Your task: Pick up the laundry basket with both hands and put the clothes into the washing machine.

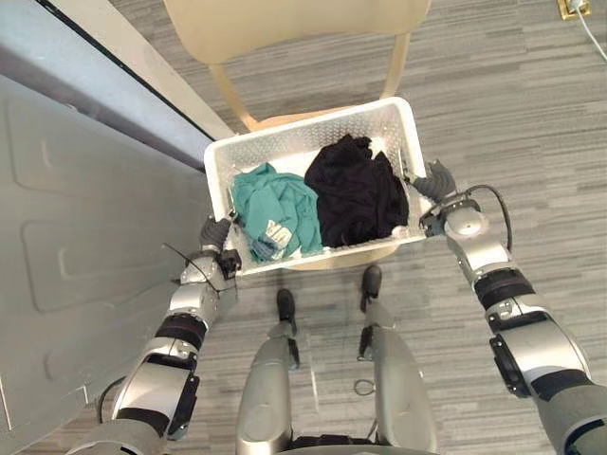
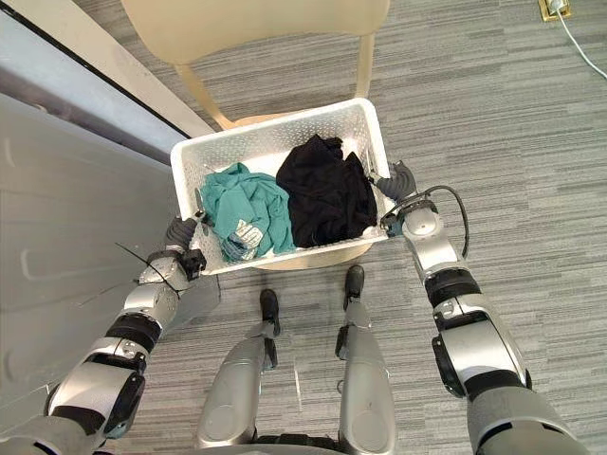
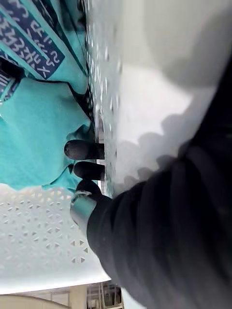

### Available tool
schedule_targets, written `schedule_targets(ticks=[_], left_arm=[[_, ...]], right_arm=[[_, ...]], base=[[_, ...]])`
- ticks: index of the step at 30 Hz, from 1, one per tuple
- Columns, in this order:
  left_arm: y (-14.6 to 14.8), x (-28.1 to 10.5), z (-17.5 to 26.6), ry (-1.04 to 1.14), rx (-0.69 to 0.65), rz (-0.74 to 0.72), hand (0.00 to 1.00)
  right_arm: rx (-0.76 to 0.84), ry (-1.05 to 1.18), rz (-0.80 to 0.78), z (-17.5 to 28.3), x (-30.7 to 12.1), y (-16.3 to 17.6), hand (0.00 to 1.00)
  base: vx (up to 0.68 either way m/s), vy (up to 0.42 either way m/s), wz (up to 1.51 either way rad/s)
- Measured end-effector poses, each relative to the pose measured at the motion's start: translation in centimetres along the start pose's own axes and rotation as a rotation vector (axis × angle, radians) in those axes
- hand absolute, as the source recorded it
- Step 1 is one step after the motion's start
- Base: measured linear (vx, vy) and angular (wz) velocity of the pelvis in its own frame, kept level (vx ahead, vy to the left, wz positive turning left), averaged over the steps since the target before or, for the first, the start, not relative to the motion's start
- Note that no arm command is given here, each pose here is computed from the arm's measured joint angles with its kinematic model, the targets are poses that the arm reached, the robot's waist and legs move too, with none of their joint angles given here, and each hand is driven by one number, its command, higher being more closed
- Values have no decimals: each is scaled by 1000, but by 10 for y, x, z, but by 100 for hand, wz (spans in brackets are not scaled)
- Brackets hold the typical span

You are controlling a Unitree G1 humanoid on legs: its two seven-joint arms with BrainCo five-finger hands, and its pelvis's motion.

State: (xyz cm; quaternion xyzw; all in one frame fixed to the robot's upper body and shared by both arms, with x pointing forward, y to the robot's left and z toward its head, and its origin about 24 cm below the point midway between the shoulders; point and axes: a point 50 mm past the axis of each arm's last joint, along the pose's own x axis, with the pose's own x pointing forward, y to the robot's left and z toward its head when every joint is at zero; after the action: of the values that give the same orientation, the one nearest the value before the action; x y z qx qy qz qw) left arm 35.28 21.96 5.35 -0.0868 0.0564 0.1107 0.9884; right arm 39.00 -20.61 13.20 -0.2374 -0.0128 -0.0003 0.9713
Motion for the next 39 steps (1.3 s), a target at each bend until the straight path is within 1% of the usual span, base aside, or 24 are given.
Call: schedule_targets(ticks=[2,5,7,9,12,16,20,23,26,28,29,30,32,34,35,39], left_arm=[[5,1,4,-20,-21,23,0],[10,1,8,-39,-11,43,0],[18,-3,14,-75,-20,56,0],[29,-6,16,-98,-18,78,0],[47,-16,23,-149,-23,113,0],[55,-33,28,-226,-33,120,0],[71,-58,21,-262,-66,160,0],[83,-77,0,-235,-112,224,0],[90,-99,-36,-136,-164,278,0],[89,-113,-59,-65,-209,309,0],[89,-126,-83,17,-235,339,0],[89,-131,-94,59,-242,350,0],[89,-156,-140,251,-272,426,0],[87,-180,-177,422,-306,487,0],[84,-198,-199,537,-348,531,0],[75,-247,-241,817,-377,623,0]], right_arm=[[-5,7,-3,-2,0,-1,0],[-30,17,-9,-6,-3,-5,0],[-62,10,-23,-12,-11,-11,0],[-59,2,-51,-18,-20,-19,0],[-21,-45,-145,-20,-38,-41,0],[-9,-126,-262,-13,-58,-67,0],[-26,-193,-359,-11,-84,-86,0],[-4,-179,-433,-28,-107,-90,0],[70,-82,-496,-61,-132,-83,0],[105,0,-503,-83,-148,-72,0],[135,78,-493,-102,-163,-58,0],[147,114,-488,-110,-170,-51,0],[217,277,-470,-143,-197,-23,0],[271,432,-439,-171,-213,2,0],[293,532,-407,-187,-226,18,0],[295,805,-285,-222,-260,62,0]], base=[[0,0,0],[0,0,0],[0,0,0],[0,0,0],[0,0,0],[6,15,-1],[15,17,-4],[23,17,2],[56,25,3],[58,48,1],[40,61,-1],[25,64,-2],[29,51,7],[24,38,9],[-4,33,-5],[13,16,0]])
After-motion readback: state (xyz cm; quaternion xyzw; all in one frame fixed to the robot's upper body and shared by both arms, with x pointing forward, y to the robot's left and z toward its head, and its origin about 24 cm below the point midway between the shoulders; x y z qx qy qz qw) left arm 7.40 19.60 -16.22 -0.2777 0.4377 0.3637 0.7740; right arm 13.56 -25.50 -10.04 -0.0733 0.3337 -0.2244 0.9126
